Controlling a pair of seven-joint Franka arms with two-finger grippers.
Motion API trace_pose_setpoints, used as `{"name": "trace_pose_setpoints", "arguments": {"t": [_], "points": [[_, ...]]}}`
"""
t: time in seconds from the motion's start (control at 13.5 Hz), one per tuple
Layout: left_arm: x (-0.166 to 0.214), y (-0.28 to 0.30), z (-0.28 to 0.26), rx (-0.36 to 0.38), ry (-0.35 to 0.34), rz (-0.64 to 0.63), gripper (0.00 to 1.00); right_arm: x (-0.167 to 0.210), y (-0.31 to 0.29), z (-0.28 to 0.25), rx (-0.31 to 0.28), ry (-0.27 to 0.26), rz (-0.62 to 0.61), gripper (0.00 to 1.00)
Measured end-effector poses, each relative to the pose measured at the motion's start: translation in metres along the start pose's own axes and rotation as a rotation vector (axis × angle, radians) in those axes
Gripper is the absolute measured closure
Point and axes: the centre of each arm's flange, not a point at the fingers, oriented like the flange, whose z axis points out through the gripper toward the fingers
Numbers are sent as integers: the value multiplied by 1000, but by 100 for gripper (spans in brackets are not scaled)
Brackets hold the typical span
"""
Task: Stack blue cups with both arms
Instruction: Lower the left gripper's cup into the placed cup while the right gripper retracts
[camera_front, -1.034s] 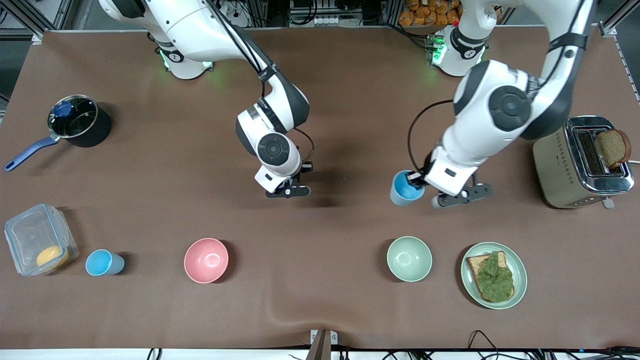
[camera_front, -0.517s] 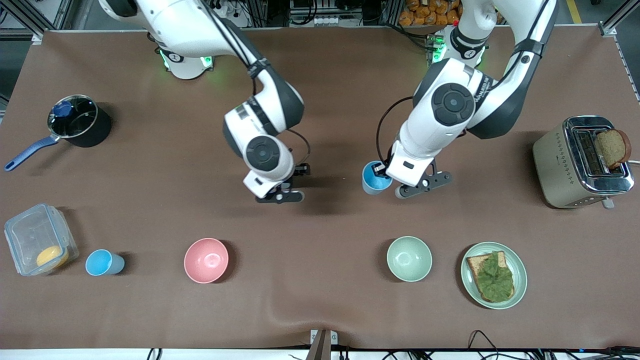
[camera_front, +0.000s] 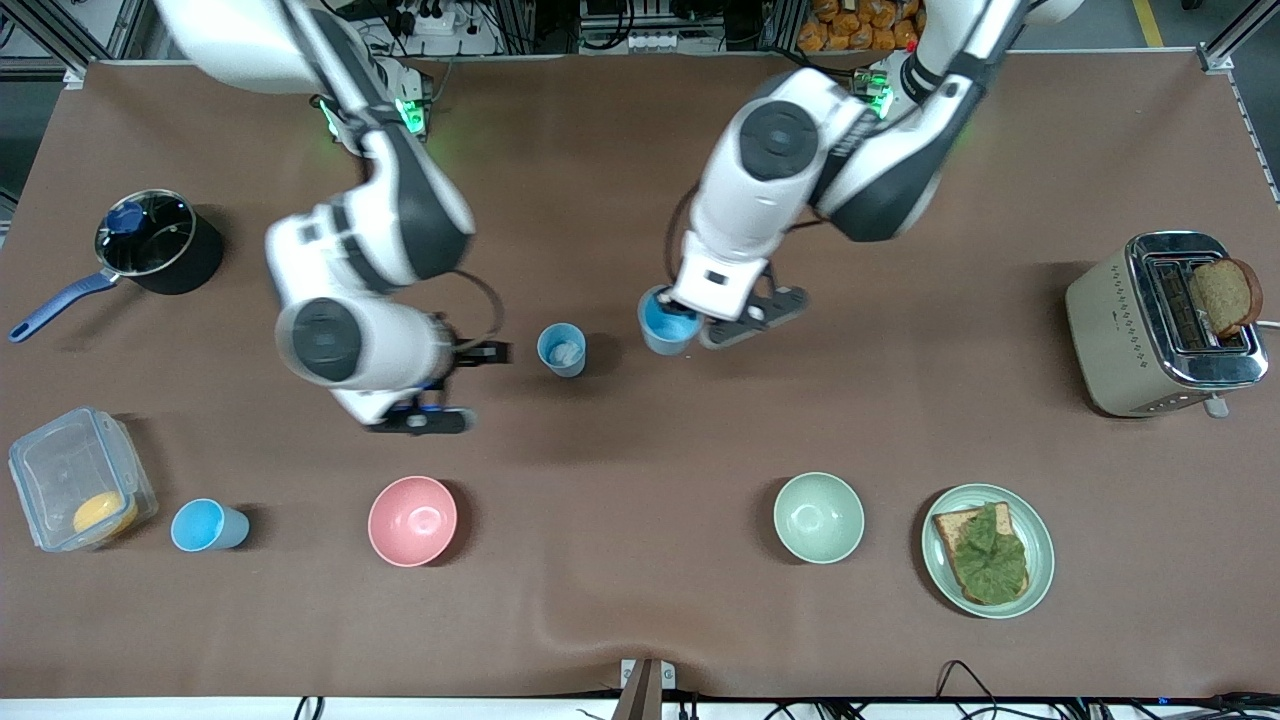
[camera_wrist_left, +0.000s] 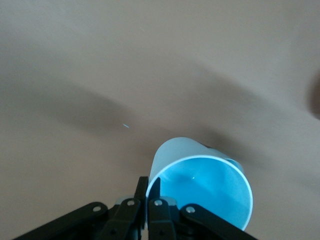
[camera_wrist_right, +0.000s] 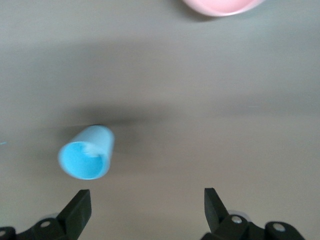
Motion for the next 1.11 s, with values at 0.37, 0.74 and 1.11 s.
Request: {"name": "trace_pose_setpoints", "arguments": {"t": [0.37,0.74,1.11], "points": [[-41,48,70,-73,-22,-9,97,13,55,-10,-55,10,25,0],[-58,62,109,-77,-28,16,97,10,131,-47,-10,50,-6,0],[-77,63,143,-45,-31,41,97,-39,201,-112,40,164,73,0]]}}
